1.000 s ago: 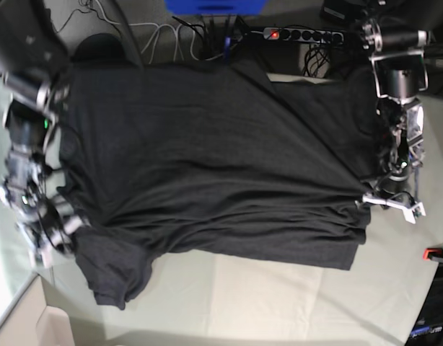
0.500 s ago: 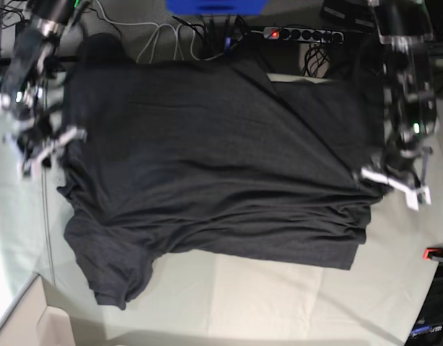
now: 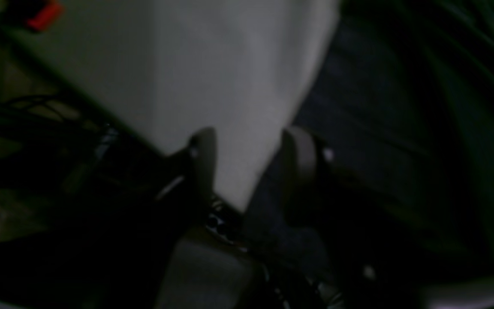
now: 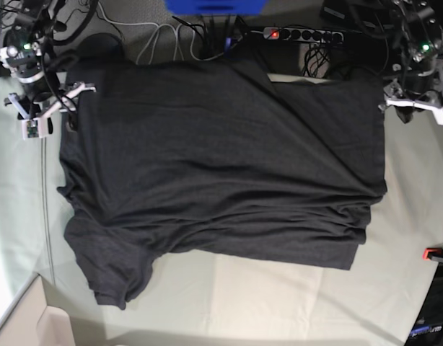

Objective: Layout the t-shirt on the table in an organized manner, then fold the t-shirt properly
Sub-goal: 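Grasp the shirt's collar-end corners with both grippers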

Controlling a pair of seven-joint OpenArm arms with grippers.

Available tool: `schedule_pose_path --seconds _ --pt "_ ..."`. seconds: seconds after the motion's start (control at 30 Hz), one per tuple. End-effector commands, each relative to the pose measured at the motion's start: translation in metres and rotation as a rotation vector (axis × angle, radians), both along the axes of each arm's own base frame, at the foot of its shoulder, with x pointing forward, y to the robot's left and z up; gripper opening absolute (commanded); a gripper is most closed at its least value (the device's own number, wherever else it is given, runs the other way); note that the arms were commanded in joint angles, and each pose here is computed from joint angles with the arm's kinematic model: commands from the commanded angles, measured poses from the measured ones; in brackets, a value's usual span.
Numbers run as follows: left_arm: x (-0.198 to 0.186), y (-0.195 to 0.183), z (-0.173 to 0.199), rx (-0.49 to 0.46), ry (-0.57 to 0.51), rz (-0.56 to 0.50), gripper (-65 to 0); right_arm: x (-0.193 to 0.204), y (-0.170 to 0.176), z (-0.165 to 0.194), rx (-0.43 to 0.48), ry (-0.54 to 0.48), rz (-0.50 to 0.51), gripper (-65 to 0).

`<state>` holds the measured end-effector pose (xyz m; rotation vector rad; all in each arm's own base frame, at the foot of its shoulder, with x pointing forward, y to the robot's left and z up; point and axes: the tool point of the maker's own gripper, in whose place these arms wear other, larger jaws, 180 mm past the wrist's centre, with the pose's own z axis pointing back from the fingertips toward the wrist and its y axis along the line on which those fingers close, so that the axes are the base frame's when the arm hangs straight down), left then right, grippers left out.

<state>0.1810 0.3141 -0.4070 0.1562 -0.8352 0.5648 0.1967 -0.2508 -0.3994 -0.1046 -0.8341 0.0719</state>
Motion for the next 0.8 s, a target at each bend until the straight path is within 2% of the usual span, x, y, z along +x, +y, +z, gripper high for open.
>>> schedule_pose_path --seconds 0.0,0.17,0.23,0.37,0.7,0.77 --pt "-0.007 0.001 -0.005 -0.005 0.019 -0.005 -35.6 0.005 -0.001 0.010 -0.001 -0.044 0.007 -32.1" --pt "-0.025 -0.003 -0.033 -0.048 0.091 0.016 -23.5 -0.001 0.000 0.007 0.003 -0.030 0.005 -32.1" --pt "-0.027 -0.007 -0.038 -0.061 0.100 -0.002 -21.0 -0.001 0.000 0.007 0.003 -0.030 0.005 -32.1" --pt "-0.028 -0.025 -0.052 -0.108 0.115 -0.124 -21.0 -0.001 0.000 0.006 0.004 -0.029 0.005 -32.1" --pt "-0.034 -0.028 -0.069 -0.141 0.148 -0.128 -21.2 -0.009 0.000 0.003 0.003 -0.010 0.005 -32.1" --pt "-0.033 -0.029 -0.075 -0.154 0.157 -0.124 -24.0 -0.009 0.000 0.002 0.003 -0.008 0.005 -32.1"
